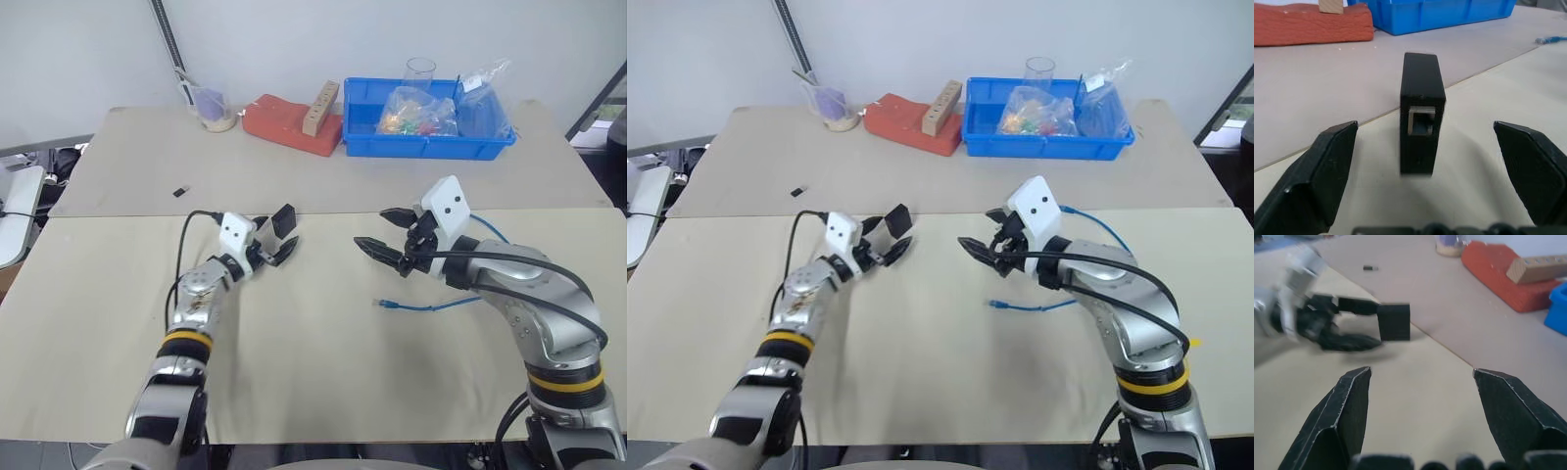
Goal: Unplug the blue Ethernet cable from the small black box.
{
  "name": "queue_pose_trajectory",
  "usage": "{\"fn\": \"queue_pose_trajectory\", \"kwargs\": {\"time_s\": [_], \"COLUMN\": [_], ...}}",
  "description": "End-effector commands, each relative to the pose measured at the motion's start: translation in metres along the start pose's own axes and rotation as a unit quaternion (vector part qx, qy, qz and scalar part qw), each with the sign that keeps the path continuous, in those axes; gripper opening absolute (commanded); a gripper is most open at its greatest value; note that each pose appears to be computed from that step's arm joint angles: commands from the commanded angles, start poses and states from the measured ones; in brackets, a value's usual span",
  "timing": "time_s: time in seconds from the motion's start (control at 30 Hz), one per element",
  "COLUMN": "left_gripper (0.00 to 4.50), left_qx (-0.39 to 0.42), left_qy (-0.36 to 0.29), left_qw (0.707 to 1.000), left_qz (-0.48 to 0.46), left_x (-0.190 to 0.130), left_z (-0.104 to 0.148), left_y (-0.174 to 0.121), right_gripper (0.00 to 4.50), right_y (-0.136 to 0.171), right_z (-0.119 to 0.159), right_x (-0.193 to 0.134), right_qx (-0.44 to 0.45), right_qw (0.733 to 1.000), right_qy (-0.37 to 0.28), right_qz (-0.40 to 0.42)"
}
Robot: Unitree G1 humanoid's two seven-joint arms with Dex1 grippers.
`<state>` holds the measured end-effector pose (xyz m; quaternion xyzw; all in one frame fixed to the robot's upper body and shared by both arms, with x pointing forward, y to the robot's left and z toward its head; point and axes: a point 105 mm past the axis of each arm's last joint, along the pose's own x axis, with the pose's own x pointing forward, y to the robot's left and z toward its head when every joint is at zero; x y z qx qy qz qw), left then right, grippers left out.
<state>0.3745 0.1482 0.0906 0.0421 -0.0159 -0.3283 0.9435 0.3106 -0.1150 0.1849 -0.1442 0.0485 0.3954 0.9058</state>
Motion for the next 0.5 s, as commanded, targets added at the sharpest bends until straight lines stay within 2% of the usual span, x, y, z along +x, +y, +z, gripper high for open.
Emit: {"fn": "queue_pose_trajectory", "kwargs": {"time_s": [0.03,0.23,0.37,0.5], "left_gripper": [4.48,4.48,4.48,4.48], "left_qx": [0.018,0.048,0.078,0.065], "left_qy": [0.007,0.077,0.091,0.096], "left_qw": [1.0,0.996,0.993,0.993], "left_qz": [-0.023,-0.018,-0.015,-0.012], "left_x": [-0.036,-0.093,-0.102,-0.102], "left_z": [0.031,0.071,0.085,0.082], "left_y": [0.004,0.014,0.013,0.012], "right_gripper": [3.71,3.71,3.71,3.71], "right_y": [-0.006,-0.022,-0.034,-0.043], "right_z": [0.002,-0.021,-0.029,-0.032], "right_x": [-0.017,-0.041,-0.045,-0.043], "right_qx": [-0.019,-0.027,-0.024,-0.023], "right_qw": [1.0,0.999,0.999,0.999], "right_qy": [-0.005,0.034,0.04,0.035], "right_qz": [0.012,0.014,-0.007,-0.023]}}
